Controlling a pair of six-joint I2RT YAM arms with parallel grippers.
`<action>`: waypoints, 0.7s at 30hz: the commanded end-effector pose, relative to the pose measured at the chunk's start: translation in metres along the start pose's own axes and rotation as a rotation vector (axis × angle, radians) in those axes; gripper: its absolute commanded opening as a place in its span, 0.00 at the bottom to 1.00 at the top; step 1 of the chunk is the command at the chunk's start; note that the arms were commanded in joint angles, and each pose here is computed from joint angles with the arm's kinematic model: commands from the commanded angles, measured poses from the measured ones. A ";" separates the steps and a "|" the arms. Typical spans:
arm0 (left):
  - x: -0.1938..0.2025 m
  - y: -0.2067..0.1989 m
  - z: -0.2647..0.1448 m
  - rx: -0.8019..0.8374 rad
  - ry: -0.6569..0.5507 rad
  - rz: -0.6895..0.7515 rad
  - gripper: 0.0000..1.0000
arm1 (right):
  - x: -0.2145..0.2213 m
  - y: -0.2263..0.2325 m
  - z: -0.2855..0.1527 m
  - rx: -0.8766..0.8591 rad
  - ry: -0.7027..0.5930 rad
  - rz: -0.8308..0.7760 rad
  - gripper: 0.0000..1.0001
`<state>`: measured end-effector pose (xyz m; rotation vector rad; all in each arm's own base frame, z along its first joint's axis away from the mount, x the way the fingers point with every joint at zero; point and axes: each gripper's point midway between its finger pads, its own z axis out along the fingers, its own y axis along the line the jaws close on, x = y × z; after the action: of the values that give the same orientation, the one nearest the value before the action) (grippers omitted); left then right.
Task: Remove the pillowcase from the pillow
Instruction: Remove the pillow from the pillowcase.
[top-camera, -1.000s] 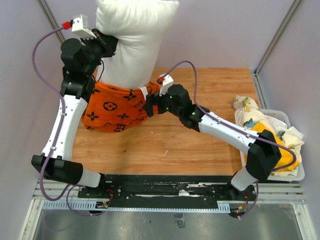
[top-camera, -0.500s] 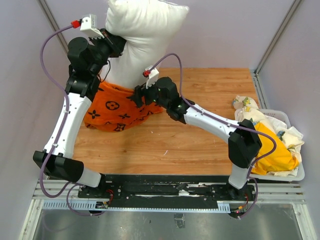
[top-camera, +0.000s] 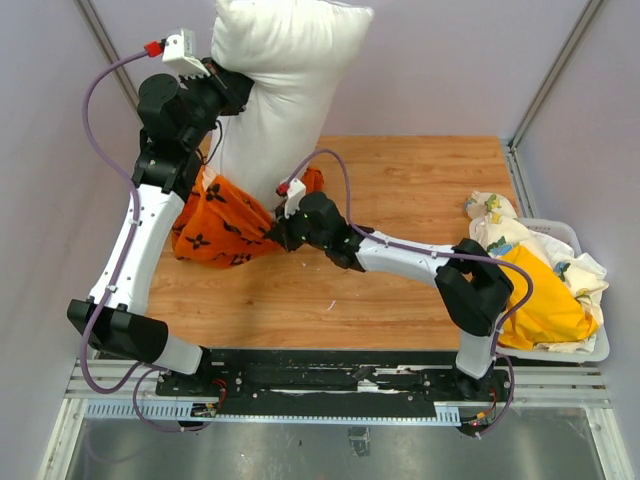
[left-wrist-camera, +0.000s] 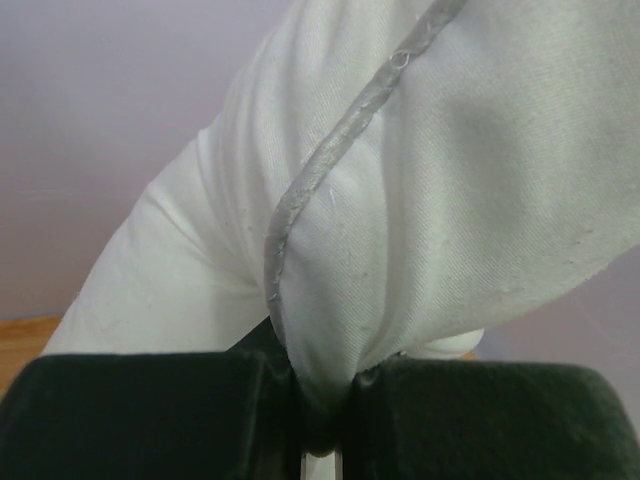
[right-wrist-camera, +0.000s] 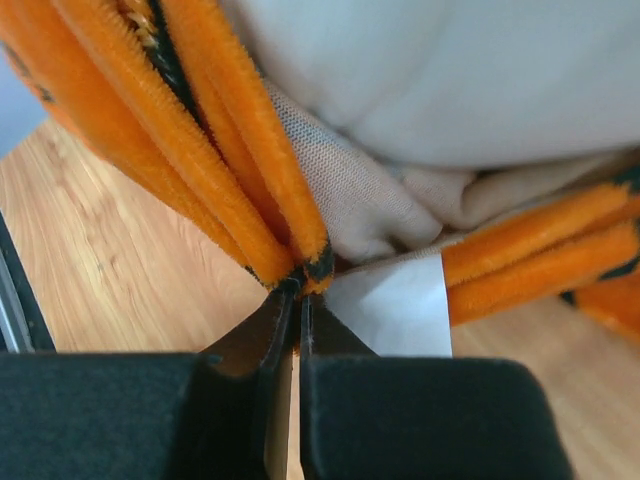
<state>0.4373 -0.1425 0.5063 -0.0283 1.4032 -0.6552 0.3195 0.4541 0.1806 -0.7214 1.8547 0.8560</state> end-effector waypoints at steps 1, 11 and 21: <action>-0.095 -0.042 -0.018 0.100 -0.306 0.006 0.00 | 0.062 0.004 -0.016 -0.001 0.158 0.057 0.01; -0.102 -0.042 -0.031 0.081 -0.332 -0.010 0.00 | 0.061 -0.025 -0.068 0.163 0.171 -0.043 0.01; -0.088 -0.028 -0.031 0.037 -0.329 -0.006 0.00 | -0.002 -0.120 -0.161 0.422 0.013 0.020 0.01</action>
<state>0.4311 -0.1317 0.5022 -0.0978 1.3811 -0.6300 0.3042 0.3256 0.2128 -0.6055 1.8638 0.5648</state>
